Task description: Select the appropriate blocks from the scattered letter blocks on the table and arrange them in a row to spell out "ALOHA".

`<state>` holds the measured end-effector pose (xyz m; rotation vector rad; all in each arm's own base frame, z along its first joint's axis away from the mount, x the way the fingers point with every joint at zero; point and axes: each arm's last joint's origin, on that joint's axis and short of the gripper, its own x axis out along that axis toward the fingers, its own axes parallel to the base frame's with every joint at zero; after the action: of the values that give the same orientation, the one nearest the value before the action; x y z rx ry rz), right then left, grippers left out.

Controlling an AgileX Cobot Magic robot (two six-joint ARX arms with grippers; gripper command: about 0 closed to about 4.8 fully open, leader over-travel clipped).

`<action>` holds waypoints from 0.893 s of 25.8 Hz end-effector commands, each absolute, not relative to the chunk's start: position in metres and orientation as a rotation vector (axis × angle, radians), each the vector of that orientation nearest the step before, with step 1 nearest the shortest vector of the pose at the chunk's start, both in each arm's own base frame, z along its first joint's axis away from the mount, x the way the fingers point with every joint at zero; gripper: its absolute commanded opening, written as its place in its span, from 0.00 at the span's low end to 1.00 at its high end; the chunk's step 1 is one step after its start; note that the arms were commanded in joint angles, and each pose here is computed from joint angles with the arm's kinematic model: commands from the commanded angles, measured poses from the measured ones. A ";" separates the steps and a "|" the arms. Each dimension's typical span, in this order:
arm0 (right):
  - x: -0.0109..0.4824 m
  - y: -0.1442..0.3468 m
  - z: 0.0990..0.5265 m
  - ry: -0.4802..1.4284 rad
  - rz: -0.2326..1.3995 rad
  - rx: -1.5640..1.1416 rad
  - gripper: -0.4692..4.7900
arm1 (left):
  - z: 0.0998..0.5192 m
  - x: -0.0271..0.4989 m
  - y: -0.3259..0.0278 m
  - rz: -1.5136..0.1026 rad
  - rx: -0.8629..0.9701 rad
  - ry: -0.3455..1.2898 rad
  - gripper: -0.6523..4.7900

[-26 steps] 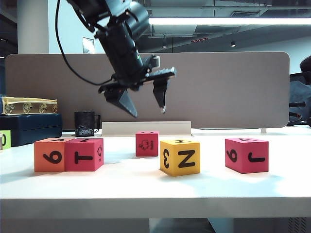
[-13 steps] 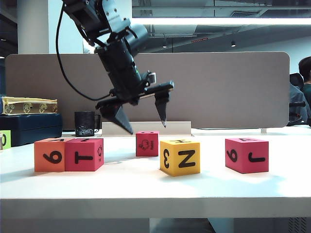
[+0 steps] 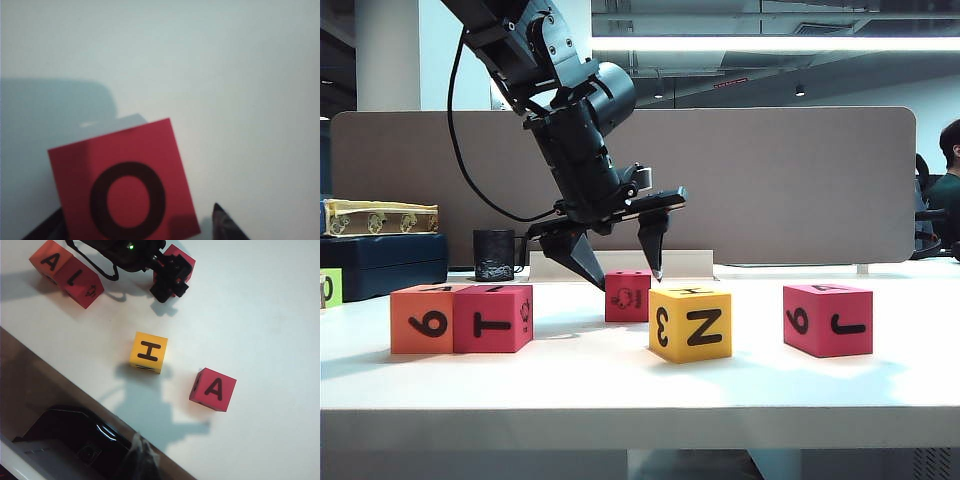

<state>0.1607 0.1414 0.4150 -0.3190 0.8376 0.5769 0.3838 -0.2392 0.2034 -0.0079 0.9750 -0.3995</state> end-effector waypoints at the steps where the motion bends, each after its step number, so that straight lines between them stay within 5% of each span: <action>1: 0.161 0.142 0.417 0.826 0.578 -0.311 0.08 | 0.205 0.385 -0.240 -0.381 0.024 0.939 0.73; 7: 0.161 0.142 0.416 0.826 0.578 -0.311 0.08 | 0.205 0.385 -0.239 -0.376 0.057 0.939 0.71; 17: 0.161 0.142 0.416 0.826 0.578 -0.311 0.08 | 0.204 0.383 -0.238 -0.377 0.093 0.958 0.55; 23: 0.160 0.142 0.416 0.827 0.578 -0.311 0.08 | 0.207 0.377 -0.234 -0.376 0.129 1.010 0.55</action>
<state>0.1607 0.1414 0.4150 -0.3192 0.8379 0.5769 0.3815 -0.2372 0.2046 0.0947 0.9751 -0.3775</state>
